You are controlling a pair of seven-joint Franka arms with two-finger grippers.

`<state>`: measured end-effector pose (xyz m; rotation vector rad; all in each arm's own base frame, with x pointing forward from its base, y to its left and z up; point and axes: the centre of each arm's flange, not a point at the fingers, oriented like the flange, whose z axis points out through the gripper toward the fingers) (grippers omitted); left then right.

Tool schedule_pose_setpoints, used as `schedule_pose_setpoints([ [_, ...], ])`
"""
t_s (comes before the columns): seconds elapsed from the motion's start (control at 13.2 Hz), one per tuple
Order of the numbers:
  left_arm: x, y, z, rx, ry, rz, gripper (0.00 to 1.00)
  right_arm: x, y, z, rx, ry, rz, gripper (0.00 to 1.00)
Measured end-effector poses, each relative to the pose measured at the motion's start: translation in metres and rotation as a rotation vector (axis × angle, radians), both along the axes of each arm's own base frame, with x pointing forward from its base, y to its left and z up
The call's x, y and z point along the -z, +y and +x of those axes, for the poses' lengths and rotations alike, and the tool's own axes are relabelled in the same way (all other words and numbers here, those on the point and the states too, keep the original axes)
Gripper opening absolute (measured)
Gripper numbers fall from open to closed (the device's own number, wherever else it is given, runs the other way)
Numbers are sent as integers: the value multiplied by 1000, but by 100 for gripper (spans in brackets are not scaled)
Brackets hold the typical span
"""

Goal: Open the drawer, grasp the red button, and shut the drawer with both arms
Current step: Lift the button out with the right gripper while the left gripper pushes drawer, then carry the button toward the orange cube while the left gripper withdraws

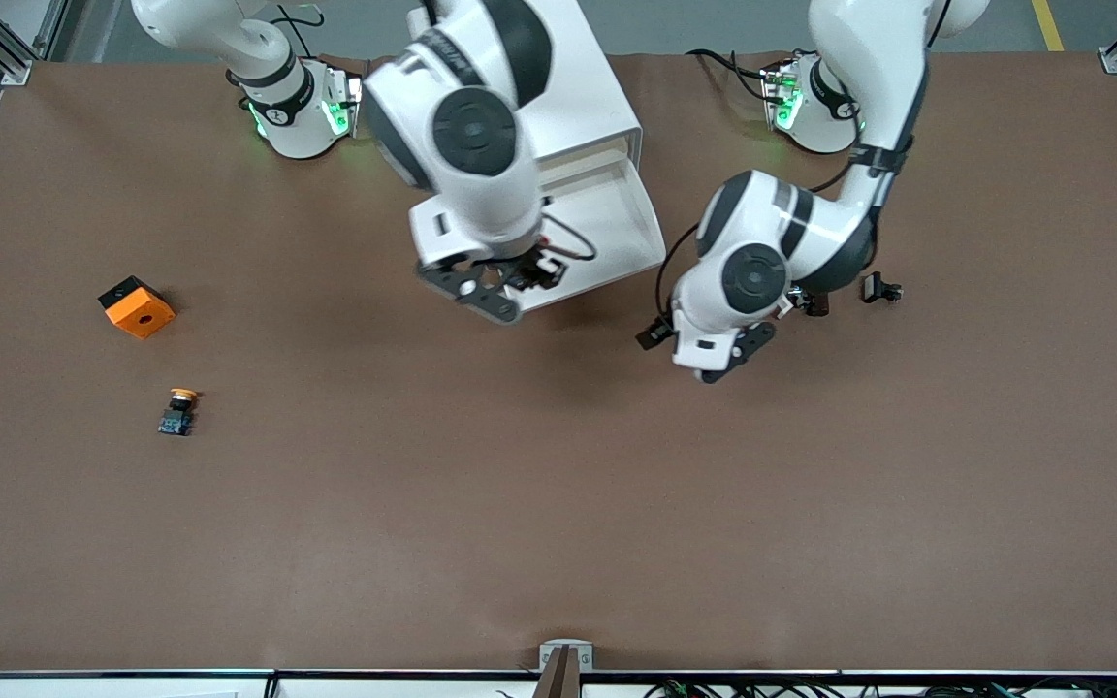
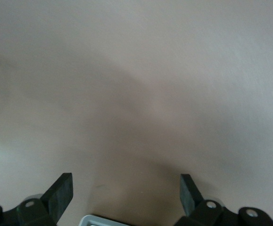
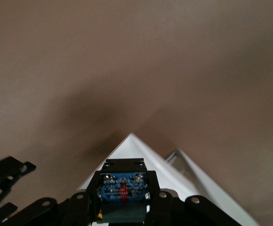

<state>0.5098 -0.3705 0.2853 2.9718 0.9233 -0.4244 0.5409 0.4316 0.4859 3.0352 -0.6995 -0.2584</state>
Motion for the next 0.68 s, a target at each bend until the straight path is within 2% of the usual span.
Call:
schedule_pose_setpoints([
  [0.3,17,-47,-39,87,3,13,100,29,-95,63,-69,4,33,41],
  [0.68,24,-93,-95,101,24,50,100,96,-201,105,-163,-47,76,41],
])
